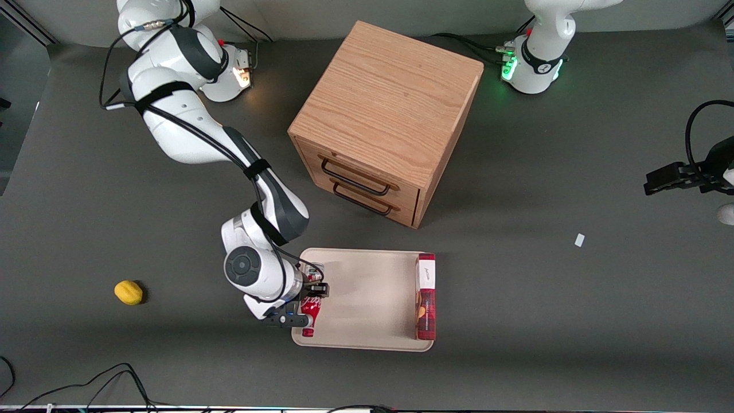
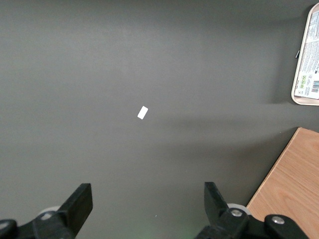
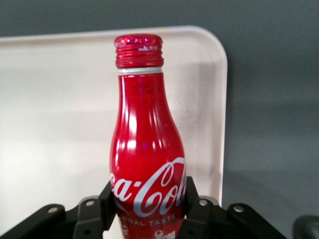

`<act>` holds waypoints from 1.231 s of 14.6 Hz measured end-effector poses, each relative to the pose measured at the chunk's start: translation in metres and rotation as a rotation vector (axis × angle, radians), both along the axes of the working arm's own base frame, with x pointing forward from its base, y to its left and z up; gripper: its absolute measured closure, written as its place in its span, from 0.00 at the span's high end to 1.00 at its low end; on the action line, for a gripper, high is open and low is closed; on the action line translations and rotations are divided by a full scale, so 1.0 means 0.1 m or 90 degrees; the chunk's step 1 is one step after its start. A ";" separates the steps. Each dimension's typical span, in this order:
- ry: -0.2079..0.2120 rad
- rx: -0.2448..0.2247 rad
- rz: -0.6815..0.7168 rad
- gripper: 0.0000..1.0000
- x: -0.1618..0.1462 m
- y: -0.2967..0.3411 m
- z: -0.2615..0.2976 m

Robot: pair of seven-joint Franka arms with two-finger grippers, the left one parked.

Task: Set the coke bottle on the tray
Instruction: 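Lower the bottle onto the tray beside the red box, then open the right gripper and raise it away from the bottle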

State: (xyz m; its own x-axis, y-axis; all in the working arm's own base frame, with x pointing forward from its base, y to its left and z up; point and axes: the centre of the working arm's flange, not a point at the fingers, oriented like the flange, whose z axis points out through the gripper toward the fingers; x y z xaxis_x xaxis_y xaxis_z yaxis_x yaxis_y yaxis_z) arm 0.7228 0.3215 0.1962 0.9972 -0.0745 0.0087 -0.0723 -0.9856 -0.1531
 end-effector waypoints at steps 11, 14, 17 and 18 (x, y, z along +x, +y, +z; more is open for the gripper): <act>-0.003 0.004 -0.011 1.00 0.02 -0.01 -0.08; -0.008 0.005 -0.013 1.00 0.05 -0.03 -0.05; -0.020 0.009 -0.018 1.00 0.10 -0.05 0.06; -0.028 0.011 -0.020 1.00 0.13 -0.07 0.14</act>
State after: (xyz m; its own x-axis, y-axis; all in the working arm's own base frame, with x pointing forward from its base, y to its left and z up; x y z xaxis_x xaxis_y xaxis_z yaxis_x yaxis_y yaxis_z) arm 0.7359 0.3150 0.2104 0.9931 -0.1058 0.0509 -0.0955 -0.9800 -0.1745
